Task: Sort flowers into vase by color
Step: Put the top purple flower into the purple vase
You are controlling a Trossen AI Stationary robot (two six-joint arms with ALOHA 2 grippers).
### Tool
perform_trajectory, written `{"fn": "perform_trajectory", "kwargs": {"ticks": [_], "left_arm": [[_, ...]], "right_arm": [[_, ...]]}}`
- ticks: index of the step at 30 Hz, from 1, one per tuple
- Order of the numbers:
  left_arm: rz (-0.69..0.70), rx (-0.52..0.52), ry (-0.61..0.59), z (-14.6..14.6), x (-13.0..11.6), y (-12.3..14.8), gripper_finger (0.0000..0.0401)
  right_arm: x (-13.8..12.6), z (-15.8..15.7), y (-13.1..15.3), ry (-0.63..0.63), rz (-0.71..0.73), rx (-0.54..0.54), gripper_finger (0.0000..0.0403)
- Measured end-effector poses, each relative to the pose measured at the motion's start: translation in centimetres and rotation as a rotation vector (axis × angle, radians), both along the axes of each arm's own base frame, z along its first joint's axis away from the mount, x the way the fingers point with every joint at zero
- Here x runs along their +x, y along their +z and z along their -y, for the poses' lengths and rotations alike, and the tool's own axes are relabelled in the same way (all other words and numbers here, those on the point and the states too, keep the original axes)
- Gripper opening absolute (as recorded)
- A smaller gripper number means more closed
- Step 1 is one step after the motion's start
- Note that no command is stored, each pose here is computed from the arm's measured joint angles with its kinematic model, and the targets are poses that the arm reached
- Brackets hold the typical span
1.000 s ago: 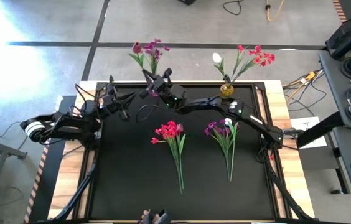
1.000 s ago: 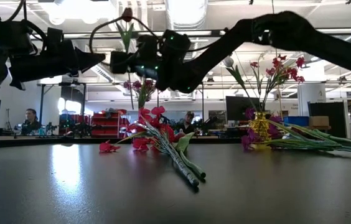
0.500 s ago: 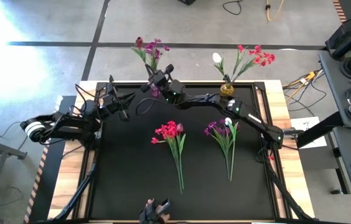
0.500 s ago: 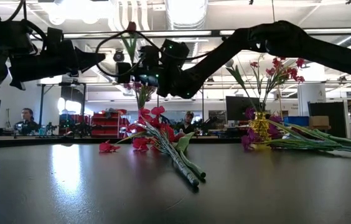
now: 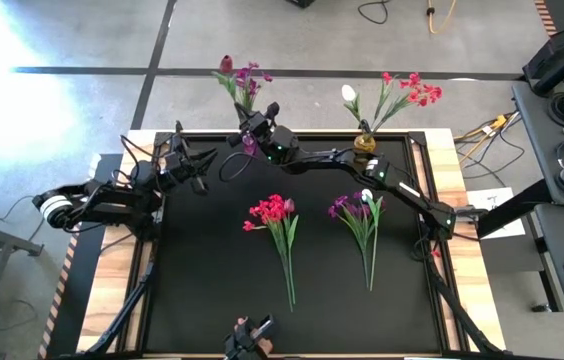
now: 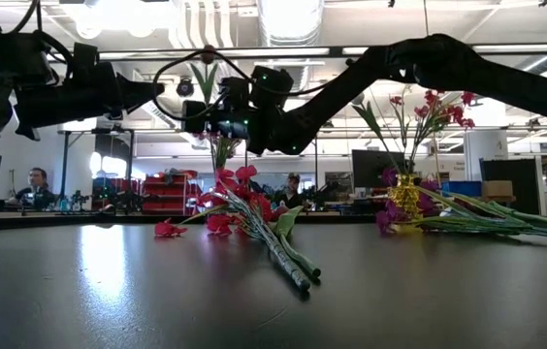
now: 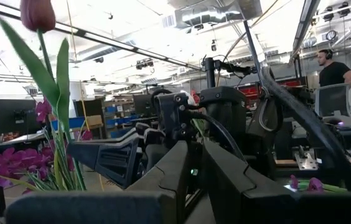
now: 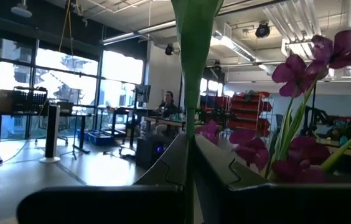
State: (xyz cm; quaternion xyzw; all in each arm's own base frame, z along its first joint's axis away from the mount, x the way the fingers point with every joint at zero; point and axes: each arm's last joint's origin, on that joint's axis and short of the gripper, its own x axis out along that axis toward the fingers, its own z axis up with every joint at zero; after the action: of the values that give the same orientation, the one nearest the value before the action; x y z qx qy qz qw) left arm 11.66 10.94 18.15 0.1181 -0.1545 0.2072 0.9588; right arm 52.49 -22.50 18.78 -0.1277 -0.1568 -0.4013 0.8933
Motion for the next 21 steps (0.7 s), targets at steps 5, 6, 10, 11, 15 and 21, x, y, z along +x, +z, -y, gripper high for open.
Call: {"fn": "perform_trajectory", "kwargs": {"ticks": [5,6,10,11,15,21], "left_arm": [[0.000,0.000,0.000,0.00,0.00,0.01,0.0037],[0.000,0.001,0.000,0.00,0.00,0.01,0.0037],[0.000,0.000,0.000,0.00,0.01,0.01,0.0037],[0.000,0.000,0.000,0.00,0.00,0.01,0.0037],[0.000,0.001,0.000,0.00,0.00,0.01,0.0037],[0.000,0.000,-0.001,0.00,0.00,0.01,0.0037]], "right_arm": [[-0.06,-0.02,-0.37,0.003,-0.003,0.012,0.0012],[-0.07,-0.02,-0.45,0.008,0.005,0.022,0.0012],[-0.16,-0.04,-0.70,0.013,0.041,0.062,0.0012],[-0.19,-0.04,-0.76,0.012,0.042,0.064,0.0012],[-0.24,-0.13,-0.66,-0.005,0.060,0.067,0.0012],[-0.31,-0.34,-0.45,0.008,0.111,0.076,0.0012]]}}
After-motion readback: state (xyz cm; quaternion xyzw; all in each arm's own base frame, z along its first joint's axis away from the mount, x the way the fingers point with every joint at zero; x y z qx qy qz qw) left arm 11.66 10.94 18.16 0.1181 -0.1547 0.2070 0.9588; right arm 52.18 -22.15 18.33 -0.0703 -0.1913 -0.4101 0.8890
